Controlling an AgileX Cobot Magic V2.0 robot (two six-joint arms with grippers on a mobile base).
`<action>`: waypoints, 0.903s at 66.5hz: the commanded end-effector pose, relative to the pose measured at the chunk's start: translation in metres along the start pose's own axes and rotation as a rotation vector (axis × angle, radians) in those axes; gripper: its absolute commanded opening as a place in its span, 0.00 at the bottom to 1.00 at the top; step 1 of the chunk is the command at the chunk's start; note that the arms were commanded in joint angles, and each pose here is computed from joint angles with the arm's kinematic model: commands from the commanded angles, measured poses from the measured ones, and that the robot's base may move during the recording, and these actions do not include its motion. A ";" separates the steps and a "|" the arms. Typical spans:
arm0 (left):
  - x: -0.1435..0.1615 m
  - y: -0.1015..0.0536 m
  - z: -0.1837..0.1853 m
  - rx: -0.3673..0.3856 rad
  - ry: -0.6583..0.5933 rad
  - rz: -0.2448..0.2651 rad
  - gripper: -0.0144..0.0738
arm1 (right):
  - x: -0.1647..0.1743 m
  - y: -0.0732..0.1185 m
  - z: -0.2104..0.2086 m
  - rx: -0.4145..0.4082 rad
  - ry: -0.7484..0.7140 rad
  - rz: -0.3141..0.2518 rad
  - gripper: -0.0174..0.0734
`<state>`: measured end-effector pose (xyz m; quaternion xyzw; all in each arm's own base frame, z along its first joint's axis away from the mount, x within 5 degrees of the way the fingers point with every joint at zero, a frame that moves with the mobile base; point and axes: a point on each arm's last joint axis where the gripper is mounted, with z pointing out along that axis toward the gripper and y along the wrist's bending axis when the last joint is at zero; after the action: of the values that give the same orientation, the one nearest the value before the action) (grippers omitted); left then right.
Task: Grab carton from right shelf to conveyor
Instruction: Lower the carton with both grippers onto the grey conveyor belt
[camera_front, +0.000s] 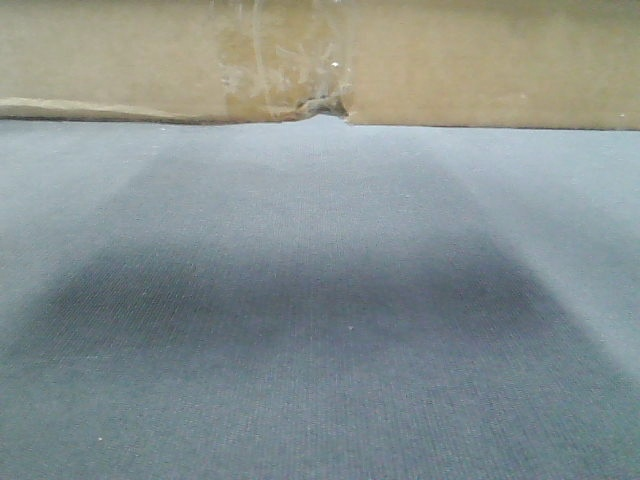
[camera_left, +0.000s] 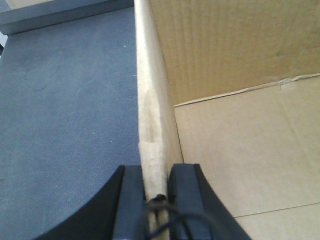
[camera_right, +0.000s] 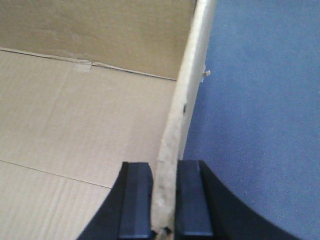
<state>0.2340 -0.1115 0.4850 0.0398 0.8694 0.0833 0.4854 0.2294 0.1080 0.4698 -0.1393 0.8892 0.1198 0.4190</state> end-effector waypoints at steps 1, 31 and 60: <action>-0.005 0.008 -0.004 -0.058 -0.050 0.024 0.14 | -0.002 0.000 -0.007 -0.006 -0.038 -0.015 0.12; -0.005 0.008 -0.004 -0.058 -0.050 0.024 0.14 | -0.002 0.000 -0.007 -0.006 -0.038 -0.015 0.12; -0.005 0.008 -0.004 -0.056 -0.049 0.023 0.14 | -0.007 0.001 -0.007 -0.017 -0.089 -0.012 0.12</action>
<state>0.2342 -0.1109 0.4855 0.0396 0.8680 0.0870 0.4872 0.2305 0.1092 0.4718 -0.1382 0.8832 0.1270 0.4297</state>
